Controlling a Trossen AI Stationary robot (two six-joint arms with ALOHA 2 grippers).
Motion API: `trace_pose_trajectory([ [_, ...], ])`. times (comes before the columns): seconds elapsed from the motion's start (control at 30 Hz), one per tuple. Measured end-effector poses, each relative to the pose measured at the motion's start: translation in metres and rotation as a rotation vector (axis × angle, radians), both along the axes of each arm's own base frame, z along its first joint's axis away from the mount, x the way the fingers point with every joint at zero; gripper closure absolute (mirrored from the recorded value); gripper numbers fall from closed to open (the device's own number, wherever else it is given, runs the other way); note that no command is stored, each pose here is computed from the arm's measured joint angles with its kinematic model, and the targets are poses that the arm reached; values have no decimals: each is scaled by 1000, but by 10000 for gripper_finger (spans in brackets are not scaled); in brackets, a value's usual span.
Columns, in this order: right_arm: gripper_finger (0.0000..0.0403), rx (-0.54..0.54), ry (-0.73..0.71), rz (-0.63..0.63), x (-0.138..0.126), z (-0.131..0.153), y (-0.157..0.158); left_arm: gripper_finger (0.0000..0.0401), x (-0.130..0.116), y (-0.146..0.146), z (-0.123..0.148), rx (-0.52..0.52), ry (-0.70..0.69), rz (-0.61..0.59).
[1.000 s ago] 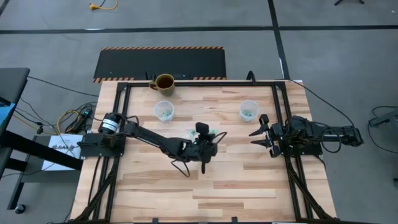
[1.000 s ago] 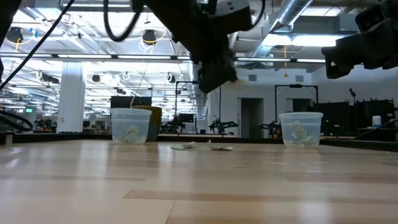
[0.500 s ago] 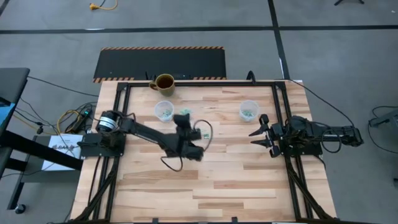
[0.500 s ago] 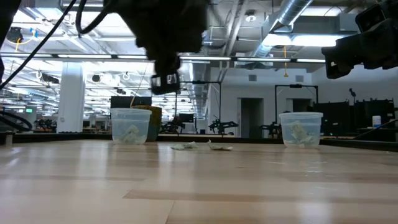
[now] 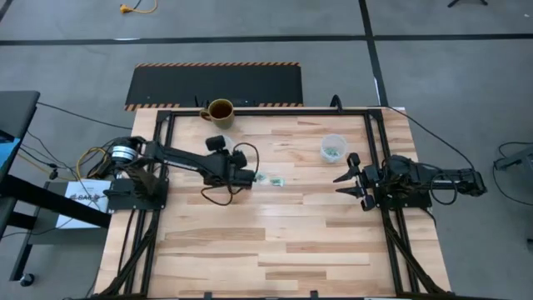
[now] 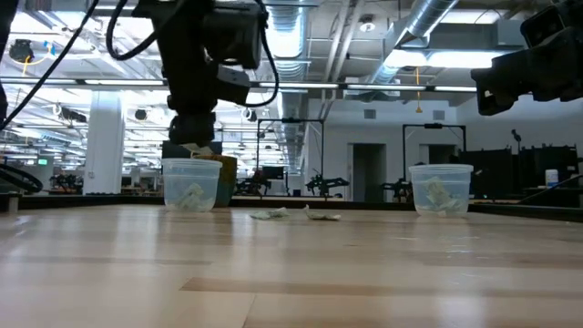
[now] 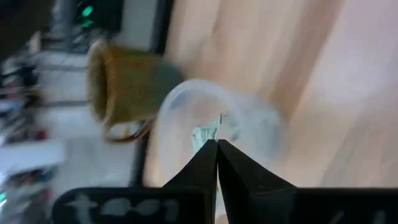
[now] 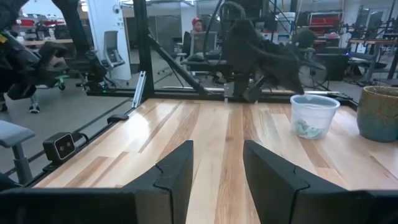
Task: Pick and place items into bin
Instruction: Put the stevia packet into the left transparent bin
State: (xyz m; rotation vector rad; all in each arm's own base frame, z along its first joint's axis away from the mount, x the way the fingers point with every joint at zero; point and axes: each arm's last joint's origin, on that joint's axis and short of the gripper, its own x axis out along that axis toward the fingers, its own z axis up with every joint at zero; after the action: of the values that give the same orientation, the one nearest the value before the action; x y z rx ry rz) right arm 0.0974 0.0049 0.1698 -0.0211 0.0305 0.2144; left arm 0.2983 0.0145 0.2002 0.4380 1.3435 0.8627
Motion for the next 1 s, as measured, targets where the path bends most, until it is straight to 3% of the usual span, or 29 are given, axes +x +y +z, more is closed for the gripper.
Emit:
trace_pose_trajectory([
  [0.33, 270, 0, 0, 0, 0, 0, 0, 401, -30, 16, 18, -66, -258, -30],
  [0.67, 270, 0, 0, 0, 0, 0, 0, 399, -39, 28, 22, -56, -322, 15],
  [0.8, 268, 0, 0, 0, 0, 0, 0, 373, -36, 32, 22, -65, -339, 6],
  [1.0, 270, 0, 0, 0, 0, 0, 0, 292, -36, 38, 22, -97, -337, 4],
])
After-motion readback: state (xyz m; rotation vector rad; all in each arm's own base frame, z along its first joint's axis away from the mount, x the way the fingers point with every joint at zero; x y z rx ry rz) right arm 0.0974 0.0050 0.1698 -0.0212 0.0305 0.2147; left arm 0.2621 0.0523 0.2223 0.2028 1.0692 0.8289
